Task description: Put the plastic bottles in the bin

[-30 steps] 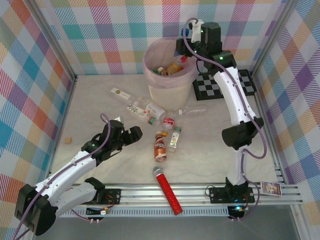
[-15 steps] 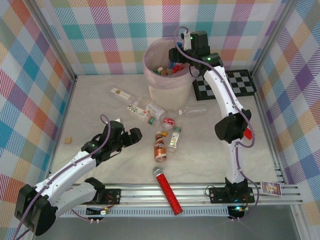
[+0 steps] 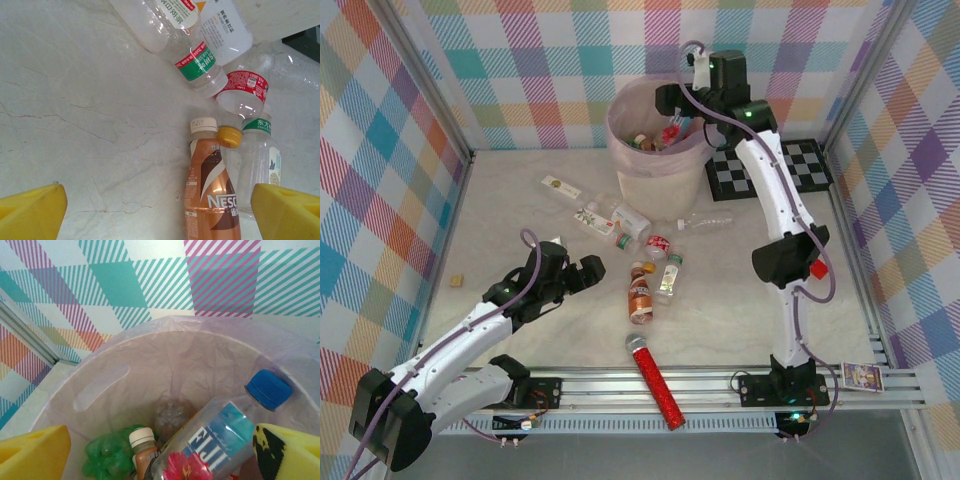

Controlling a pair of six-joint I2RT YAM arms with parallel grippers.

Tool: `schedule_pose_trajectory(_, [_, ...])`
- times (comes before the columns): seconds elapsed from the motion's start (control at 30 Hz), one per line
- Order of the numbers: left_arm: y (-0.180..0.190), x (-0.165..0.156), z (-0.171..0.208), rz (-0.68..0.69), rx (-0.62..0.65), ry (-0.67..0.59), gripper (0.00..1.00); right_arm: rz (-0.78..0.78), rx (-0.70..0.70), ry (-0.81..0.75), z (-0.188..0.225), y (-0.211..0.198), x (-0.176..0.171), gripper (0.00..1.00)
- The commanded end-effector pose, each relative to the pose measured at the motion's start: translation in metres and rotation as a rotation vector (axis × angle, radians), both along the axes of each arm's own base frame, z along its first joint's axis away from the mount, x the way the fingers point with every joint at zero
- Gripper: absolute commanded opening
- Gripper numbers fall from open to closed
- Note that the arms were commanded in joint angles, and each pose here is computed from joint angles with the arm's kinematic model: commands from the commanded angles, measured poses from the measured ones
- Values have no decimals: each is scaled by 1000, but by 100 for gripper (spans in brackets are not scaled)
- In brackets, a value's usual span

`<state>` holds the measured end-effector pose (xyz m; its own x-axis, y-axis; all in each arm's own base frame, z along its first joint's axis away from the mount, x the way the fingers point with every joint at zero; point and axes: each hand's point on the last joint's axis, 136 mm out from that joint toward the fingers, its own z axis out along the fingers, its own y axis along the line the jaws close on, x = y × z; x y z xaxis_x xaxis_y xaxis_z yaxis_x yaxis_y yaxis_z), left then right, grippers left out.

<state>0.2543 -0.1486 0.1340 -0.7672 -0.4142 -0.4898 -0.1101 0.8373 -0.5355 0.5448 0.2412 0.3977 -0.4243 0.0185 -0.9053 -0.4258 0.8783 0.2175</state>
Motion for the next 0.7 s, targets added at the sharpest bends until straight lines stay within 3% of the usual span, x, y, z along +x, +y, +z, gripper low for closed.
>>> schedule_pose_trajectory(0.0, [-3, 7, 8, 12, -30, -7, 94, 21, 33, -104, 71, -17, -49, 94])
schedule_pose_trajectory(0.13, [-10, 10, 4, 0, -44, 4, 94, 24, 24, -73, 76, -30, -84, 97])
schedule_pose_trajectory(0.3, [-25, 15, 2, -71, -66, -1, 96, -22, 4, 34, 45, -54, -124, 99])
schedule_pose_trajectory(0.43, [-54, 6, 5, -226, -78, 17, 92, -89, 13, 145, 1, -80, -157, 99])
schedule_pose_trajectory(0.67, [-101, -39, -20, -463, 11, 172, 88, -294, 61, 397, -105, -139, -207, 99])
